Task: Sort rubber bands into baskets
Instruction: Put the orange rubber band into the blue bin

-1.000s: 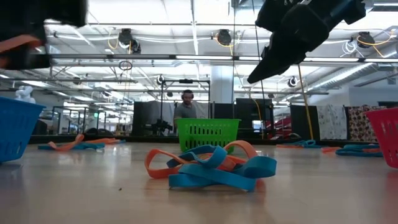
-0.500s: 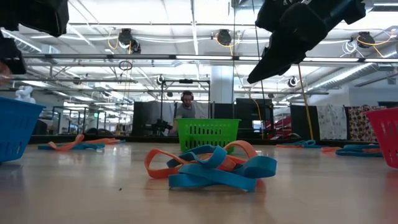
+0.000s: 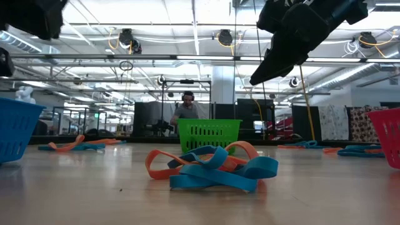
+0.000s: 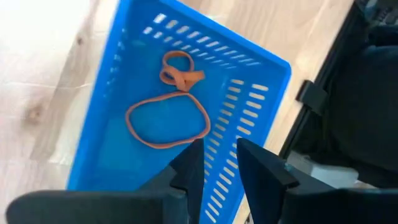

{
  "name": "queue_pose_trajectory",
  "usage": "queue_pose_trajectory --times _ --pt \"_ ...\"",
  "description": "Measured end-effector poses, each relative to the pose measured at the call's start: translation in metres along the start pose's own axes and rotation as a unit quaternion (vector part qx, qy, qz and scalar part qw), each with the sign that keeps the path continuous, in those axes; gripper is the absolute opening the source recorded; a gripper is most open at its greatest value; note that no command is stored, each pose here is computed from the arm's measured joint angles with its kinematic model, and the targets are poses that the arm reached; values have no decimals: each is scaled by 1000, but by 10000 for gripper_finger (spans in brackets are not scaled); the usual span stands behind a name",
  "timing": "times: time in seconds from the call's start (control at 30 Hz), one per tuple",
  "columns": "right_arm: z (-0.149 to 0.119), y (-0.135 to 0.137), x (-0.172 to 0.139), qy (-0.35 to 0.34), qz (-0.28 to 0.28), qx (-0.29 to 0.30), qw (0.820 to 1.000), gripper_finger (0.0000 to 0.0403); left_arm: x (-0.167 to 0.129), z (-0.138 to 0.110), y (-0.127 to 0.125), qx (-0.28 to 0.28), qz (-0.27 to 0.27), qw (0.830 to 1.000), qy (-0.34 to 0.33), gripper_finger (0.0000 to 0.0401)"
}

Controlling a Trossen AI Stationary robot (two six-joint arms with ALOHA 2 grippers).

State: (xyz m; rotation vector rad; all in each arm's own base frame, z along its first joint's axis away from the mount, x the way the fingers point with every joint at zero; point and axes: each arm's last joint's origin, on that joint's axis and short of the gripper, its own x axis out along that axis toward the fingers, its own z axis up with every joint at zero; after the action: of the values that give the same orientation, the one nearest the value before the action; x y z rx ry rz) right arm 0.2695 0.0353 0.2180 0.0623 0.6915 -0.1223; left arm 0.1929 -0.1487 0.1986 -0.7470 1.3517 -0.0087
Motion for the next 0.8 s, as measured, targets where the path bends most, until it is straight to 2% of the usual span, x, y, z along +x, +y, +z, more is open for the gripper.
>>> queue_pose_trajectory --times 0.27,0.53,0.67,0.8 --pt "1 0 0 -5 1 1 1000 130 -8 21 18 -37 23 999 9 102" --pt "0 0 1 -3 0 -3 1000 130 -28 48 50 14 51 998 14 102" --pt "-2 1 4 4 -1 -9 1000 130 -38 59 73 41 118 992 2 102" --pt "-2 1 5 6 -1 -14 1000 130 -50 70 98 85 241 966 -29 102"
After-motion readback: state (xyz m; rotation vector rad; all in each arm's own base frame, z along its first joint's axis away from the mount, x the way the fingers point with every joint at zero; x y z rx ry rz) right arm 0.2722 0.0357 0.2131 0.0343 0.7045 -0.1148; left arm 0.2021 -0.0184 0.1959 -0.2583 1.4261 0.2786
